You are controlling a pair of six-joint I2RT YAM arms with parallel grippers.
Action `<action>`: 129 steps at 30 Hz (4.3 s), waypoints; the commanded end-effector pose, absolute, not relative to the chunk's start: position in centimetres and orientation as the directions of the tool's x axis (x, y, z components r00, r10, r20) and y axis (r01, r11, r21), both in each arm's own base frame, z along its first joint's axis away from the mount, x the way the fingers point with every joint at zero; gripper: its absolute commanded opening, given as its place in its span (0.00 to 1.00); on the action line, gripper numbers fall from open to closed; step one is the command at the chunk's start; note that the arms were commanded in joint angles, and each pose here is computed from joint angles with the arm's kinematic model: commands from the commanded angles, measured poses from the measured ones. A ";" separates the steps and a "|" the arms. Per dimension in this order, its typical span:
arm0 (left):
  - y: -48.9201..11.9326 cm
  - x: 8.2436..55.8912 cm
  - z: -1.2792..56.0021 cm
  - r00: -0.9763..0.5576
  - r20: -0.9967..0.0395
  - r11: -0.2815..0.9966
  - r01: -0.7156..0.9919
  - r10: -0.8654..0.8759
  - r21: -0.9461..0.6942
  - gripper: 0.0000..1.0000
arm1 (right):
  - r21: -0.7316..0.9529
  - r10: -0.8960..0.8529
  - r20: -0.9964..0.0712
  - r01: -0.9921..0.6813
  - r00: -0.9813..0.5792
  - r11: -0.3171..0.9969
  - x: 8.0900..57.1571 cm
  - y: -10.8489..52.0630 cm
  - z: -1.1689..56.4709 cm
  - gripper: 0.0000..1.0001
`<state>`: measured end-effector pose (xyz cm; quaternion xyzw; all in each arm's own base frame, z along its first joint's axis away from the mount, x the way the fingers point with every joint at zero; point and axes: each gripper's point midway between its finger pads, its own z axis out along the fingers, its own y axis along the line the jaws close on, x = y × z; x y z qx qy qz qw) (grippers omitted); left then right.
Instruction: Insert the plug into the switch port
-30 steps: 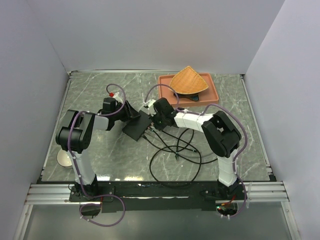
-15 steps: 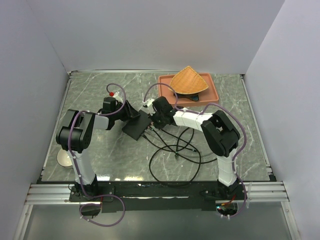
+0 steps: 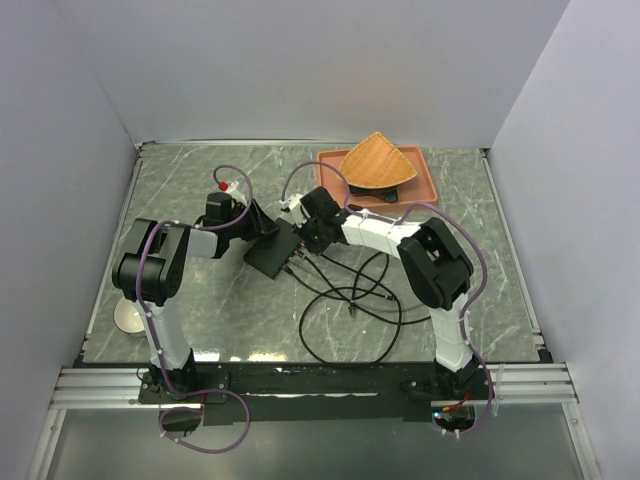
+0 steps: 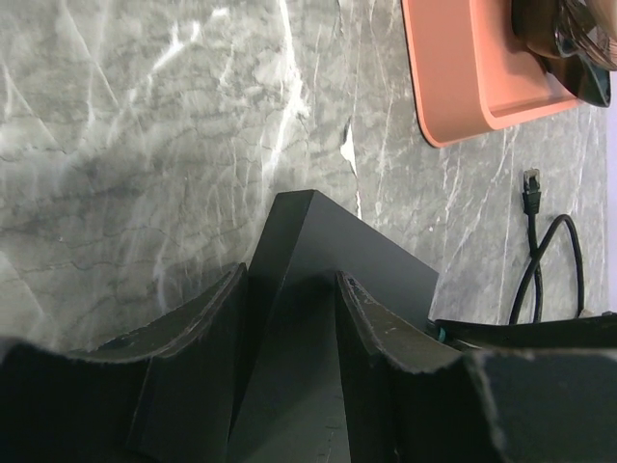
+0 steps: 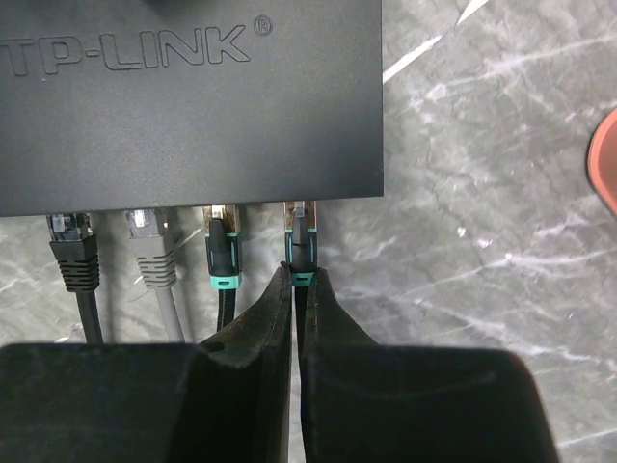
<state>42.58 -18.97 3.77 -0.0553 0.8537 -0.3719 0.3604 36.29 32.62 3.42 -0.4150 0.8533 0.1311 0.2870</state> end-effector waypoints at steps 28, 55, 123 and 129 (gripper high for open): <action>-26.5 35.9 3.3 -0.886 -0.460 0.540 0.357 -0.064 -0.763 0.41 | -0.022 -0.410 -0.879 -0.838 -0.243 0.545 45.0 42.7 13.1 0.00; -26.5 36.2 2.2 -0.883 -0.468 0.629 0.339 -0.045 -0.700 0.48 | -0.021 -0.445 -0.822 -0.762 -0.355 0.647 44.5 39.7 9.9 0.06; -11.1 32.9 25.4 -0.186 -0.785 0.757 0.210 -0.591 -0.619 0.96 | 0.120 -0.104 -0.937 -0.586 -0.334 0.801 30.9 26.2 24.8 0.99; -10.4 32.7 25.4 -0.170 -0.796 0.775 0.182 -0.581 -0.605 0.96 | 0.102 -0.107 -0.928 -0.520 -0.357 0.848 30.1 23.8 23.1 0.99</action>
